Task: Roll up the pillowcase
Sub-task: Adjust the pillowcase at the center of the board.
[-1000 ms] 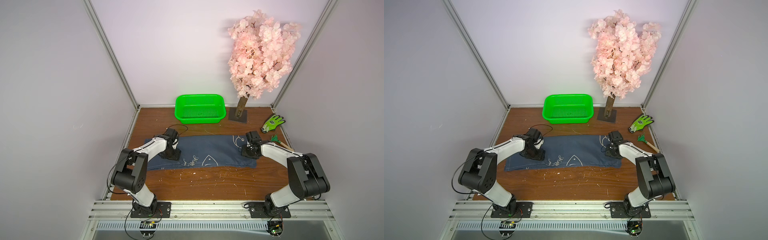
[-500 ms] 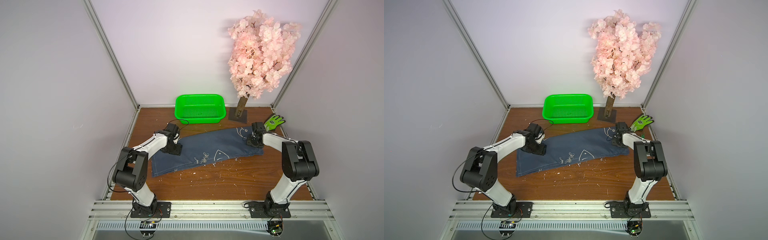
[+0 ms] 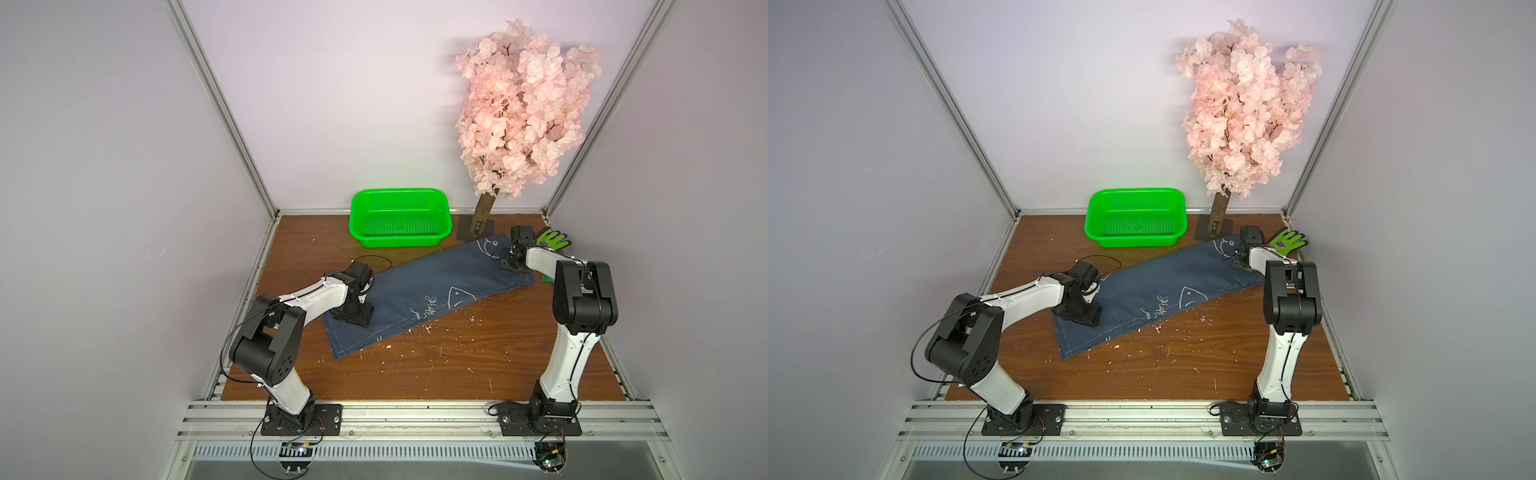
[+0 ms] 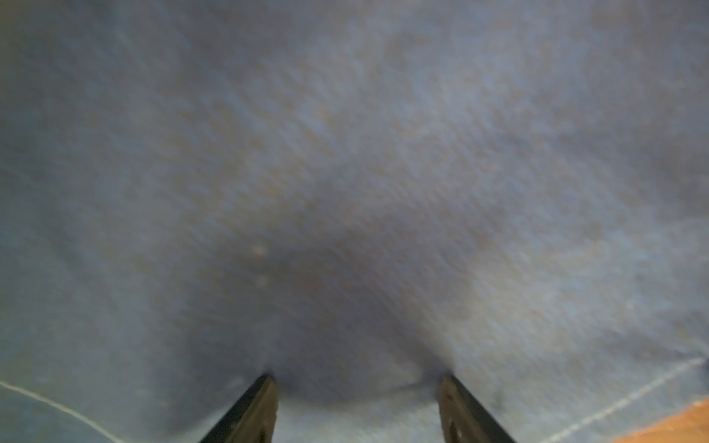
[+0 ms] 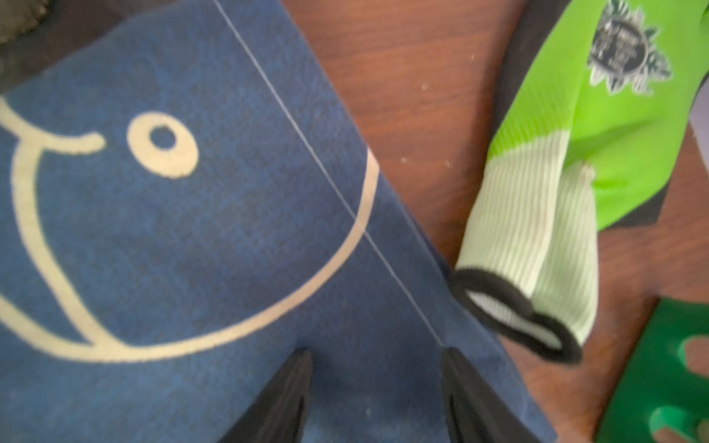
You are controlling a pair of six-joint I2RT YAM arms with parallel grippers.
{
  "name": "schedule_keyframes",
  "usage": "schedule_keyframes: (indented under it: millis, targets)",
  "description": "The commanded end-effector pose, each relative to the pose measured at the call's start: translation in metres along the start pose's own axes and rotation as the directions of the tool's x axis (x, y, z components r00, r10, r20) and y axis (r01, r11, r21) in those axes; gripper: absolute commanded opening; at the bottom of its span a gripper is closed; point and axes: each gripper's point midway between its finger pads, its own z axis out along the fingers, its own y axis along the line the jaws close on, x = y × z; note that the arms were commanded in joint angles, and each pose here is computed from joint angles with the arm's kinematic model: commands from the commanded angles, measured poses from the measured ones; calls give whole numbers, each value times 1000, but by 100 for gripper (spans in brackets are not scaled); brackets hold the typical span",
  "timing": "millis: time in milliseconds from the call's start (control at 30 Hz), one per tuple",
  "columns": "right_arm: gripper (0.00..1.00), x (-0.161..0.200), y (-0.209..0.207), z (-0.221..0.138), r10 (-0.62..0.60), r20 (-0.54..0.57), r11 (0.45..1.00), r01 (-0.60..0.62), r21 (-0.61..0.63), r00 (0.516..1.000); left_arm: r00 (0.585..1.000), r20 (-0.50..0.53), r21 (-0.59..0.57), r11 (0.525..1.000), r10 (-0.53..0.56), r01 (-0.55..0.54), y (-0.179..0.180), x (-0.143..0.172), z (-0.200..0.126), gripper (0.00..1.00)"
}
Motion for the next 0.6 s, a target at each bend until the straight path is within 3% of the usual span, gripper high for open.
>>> schedule_keyframes:
  millis: [0, 133, 300, 567]
  targets:
    - [63, -3, -3, 3, -60, -3, 998, 60, 9, 998, 1000, -6, 2, 1000, -24, 24, -6, 7, -5, 70]
    - [72, -20, 9, -21, -85, 70, 993, 90, -71, 994, 998, 53, -37, 998, -42, 44, 7, -17, -26, 71]
    - [82, -35, 43, -81, -142, 215, 963, 186, -198, 966, 977, 106, -7, 982, -187, 189, 50, -33, -44, 73]
    - [91, 21, 140, -187, -261, 343, 830, 392, -398, 902, 889, 184, 104, 907, -420, 407, 129, -33, -56, 77]
